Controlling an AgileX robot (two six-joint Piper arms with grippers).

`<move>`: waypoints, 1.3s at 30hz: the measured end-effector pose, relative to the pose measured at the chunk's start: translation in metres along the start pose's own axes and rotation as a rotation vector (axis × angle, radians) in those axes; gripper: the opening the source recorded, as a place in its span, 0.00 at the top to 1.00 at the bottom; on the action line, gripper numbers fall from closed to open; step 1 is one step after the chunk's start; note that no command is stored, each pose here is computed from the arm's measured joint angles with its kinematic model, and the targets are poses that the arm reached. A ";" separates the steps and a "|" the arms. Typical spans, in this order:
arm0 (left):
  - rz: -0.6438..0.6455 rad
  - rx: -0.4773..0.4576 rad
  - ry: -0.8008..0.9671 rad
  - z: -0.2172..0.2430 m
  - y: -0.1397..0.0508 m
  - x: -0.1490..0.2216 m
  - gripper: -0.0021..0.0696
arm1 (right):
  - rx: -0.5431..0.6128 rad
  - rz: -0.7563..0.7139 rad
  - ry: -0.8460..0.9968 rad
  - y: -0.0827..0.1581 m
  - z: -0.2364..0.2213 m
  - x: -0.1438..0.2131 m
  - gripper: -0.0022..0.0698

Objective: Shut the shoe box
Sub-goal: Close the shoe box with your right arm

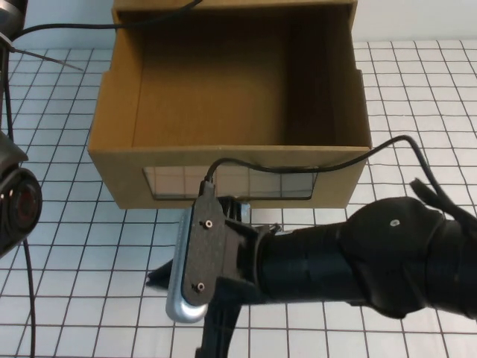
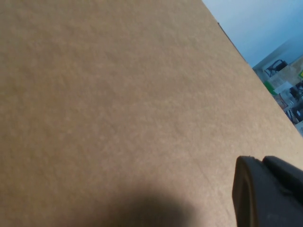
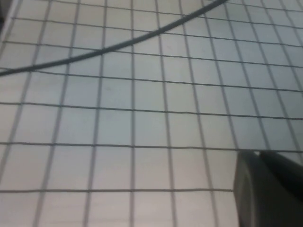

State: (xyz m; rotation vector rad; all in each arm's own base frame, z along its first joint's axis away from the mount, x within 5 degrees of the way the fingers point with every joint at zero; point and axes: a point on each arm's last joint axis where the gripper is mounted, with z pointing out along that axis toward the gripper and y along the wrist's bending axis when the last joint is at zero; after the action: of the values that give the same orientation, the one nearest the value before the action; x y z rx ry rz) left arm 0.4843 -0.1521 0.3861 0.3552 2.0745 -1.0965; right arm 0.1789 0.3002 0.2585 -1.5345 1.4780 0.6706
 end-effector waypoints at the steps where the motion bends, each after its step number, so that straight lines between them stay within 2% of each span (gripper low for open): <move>1: 0.002 -0.005 0.000 0.000 0.001 0.000 0.98 | 0.033 -0.028 0.008 -0.003 0.002 0.002 0.99; 5: 0.004 -0.014 0.002 0.001 0.000 0.000 0.98 | 0.134 -0.138 0.056 -0.019 0.010 0.010 0.99; 8: 0.001 -0.014 0.000 0.001 0.000 0.000 0.98 | 0.148 -0.219 0.059 -0.037 0.016 0.014 0.99; 12: -0.015 -0.018 -0.005 0.001 0.000 0.000 0.98 | 0.154 -0.219 0.015 -0.068 0.023 0.018 0.99; 18: -0.019 -0.020 -0.007 0.001 0.000 0.000 0.98 | 0.226 -0.208 -0.035 -0.117 0.028 0.014 0.99; 29: -0.017 -0.023 -0.009 0.001 0.000 0.000 0.98 | 0.340 -0.218 -0.089 -0.191 0.053 0.018 0.99; 33: -0.016 -0.026 -0.009 0.001 0.000 0.000 0.98 | 0.359 -0.190 -0.102 -0.206 0.060 0.023 0.99; 39: -0.016 -0.028 -0.011 0.001 0.000 -0.001 0.98 | 0.354 -0.178 -0.114 -0.207 0.061 0.022 0.99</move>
State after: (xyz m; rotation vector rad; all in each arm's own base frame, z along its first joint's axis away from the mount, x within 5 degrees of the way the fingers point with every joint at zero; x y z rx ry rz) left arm 0.4854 -0.1525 0.3860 0.3190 2.0844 -1.0752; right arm 0.3942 0.3225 0.2568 -1.3117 1.2776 0.3622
